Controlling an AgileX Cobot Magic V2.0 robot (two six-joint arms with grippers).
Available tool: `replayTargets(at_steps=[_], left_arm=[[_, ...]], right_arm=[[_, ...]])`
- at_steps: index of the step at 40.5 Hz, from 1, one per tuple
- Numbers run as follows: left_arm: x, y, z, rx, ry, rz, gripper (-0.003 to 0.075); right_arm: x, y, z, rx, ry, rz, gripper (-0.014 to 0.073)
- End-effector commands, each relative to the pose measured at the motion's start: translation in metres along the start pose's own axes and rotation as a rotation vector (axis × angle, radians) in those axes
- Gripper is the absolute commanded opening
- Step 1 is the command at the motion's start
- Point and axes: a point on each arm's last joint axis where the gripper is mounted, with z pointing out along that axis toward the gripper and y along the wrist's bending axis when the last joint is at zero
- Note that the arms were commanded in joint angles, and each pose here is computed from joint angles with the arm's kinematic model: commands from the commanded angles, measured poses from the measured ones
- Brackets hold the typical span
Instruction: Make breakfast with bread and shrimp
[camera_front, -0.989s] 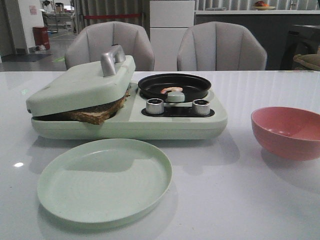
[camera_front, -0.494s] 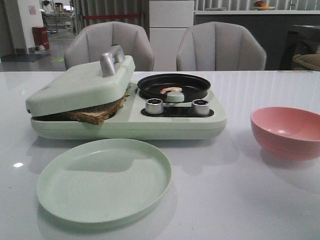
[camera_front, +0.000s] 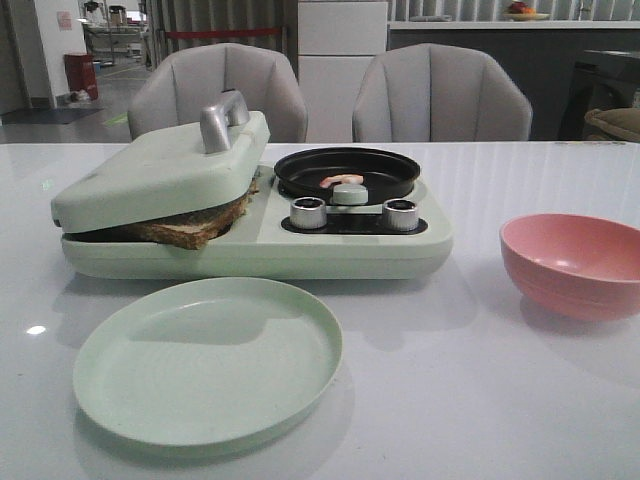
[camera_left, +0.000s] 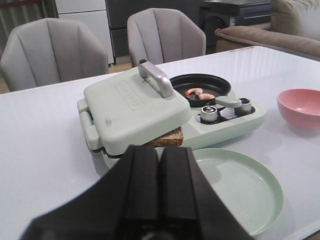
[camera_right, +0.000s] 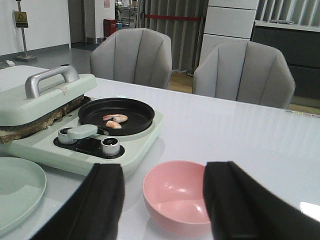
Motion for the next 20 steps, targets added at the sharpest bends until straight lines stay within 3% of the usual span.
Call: replayTargets(at_steps=[1, 9, 13, 20], left_arm=[[-0.0159, 0.001, -0.0062, -0.01, -0.122, -0.019, 0.0041], [-0.0159, 0.001, -0.0062, -0.01, -0.122, -0.019, 0.0041], [-0.0159, 0.001, -0.0062, -0.01, -0.122, -0.019, 0.0041], [-0.0159, 0.001, -0.0062, -0.01, -0.122, -0.019, 0.0041]], right_arm=[[-0.0157, -0.0031, -0.0012, 0.033, -0.098, 0.001, 0.0471], [-0.0156, -0.003, -0.0012, 0.033, -0.097, 0.001, 0.044], [-0.0156, -0.003, -0.0012, 0.033, -0.097, 0.001, 0.0335], [-0.0156, -0.003, -0.0012, 0.033, -0.097, 0.001, 0.0064]])
